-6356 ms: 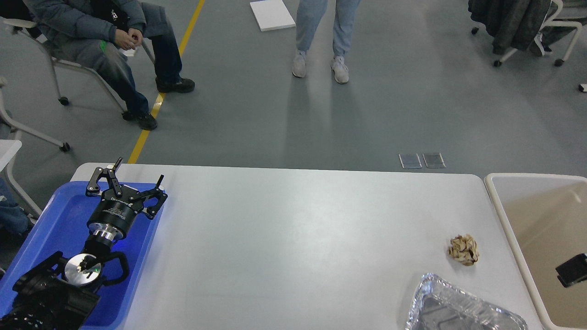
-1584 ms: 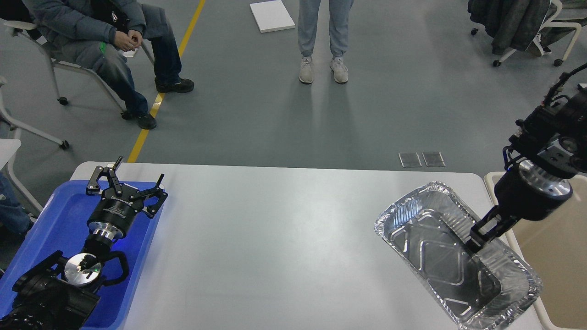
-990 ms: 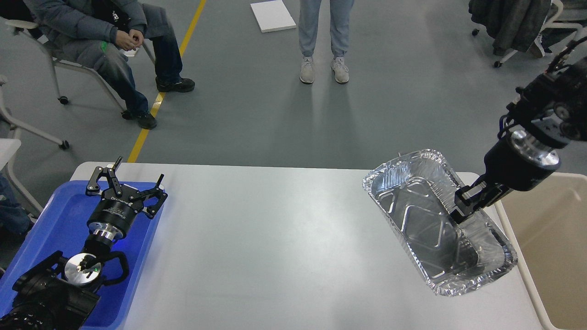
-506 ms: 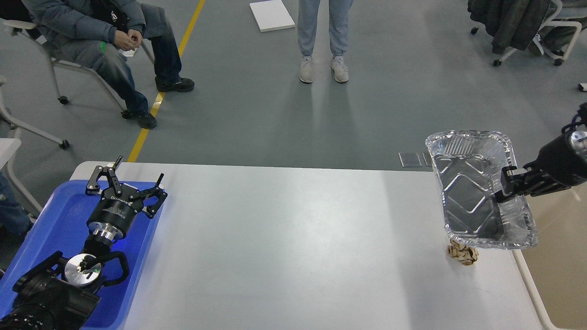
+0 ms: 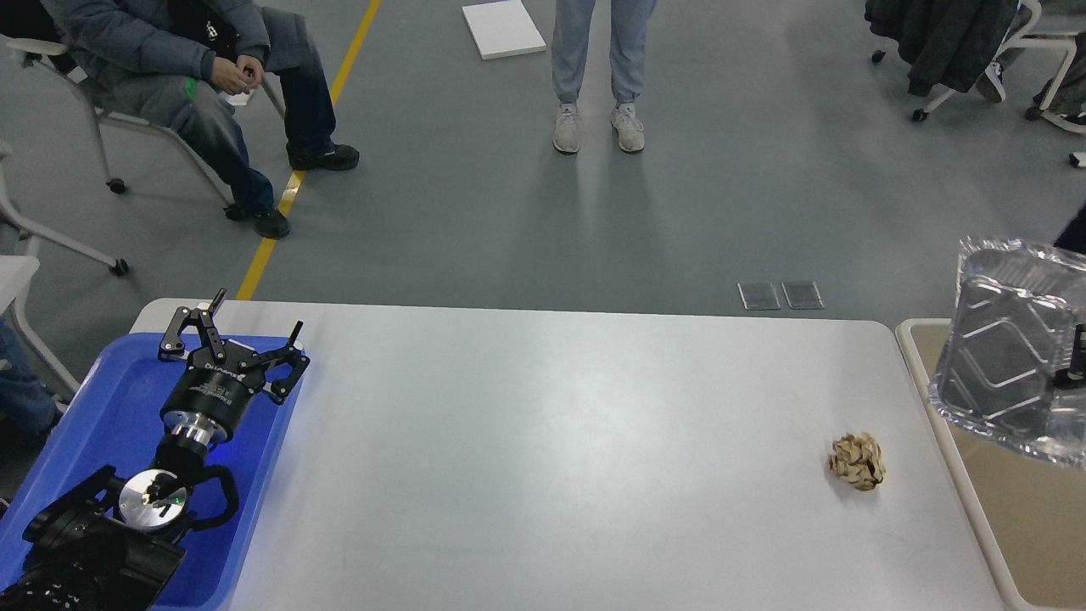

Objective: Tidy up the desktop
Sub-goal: 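Carry the foil tray over the bin and release it inside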

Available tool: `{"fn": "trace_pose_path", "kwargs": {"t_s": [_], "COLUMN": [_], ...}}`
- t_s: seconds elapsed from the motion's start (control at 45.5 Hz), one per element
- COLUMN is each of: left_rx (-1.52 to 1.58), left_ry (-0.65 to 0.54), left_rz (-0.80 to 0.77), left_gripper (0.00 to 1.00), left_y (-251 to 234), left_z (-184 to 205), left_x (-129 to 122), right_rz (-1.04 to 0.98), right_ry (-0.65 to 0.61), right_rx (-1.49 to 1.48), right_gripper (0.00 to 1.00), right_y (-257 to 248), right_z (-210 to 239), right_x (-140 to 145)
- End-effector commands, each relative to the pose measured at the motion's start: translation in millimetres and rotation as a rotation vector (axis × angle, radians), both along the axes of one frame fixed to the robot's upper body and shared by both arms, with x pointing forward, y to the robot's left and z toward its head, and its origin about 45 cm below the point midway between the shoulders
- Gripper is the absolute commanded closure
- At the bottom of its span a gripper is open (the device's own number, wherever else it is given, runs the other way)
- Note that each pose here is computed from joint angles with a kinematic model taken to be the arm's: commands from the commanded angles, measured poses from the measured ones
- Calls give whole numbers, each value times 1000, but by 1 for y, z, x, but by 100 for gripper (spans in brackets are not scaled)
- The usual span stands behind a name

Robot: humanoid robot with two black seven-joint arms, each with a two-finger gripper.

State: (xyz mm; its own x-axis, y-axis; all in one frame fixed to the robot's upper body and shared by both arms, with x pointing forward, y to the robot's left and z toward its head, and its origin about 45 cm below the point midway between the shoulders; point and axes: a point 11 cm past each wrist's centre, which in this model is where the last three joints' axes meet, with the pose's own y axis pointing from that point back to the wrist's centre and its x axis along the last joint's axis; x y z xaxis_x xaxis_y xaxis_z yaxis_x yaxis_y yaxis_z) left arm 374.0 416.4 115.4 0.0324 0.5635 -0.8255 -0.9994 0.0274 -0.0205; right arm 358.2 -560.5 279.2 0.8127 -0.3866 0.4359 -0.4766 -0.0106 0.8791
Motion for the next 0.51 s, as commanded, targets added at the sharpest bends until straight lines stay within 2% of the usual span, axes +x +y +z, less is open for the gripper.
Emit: {"fn": "trace_pose_path", "kwargs": {"t_s": [0.0, 0.308, 0.484], "left_rx": [0, -1, 0], "left_ry": [0, 0, 0], "left_rz": [0, 1, 0], "left_gripper": [0, 0, 0], "left_y": [0, 0, 0], "left_z": [0, 0, 0], "left_x": [0, 0, 0], "right_rz": [-221, -506, -595], "right_ry": [-101, -183, -239], "right_rx": [-51, -200, -276], "right_gripper": [100, 100, 100], "right_y": [-47, -80, -87], "right_z": [-13, -41, -42], "right_x": [-24, -44, -44]}}
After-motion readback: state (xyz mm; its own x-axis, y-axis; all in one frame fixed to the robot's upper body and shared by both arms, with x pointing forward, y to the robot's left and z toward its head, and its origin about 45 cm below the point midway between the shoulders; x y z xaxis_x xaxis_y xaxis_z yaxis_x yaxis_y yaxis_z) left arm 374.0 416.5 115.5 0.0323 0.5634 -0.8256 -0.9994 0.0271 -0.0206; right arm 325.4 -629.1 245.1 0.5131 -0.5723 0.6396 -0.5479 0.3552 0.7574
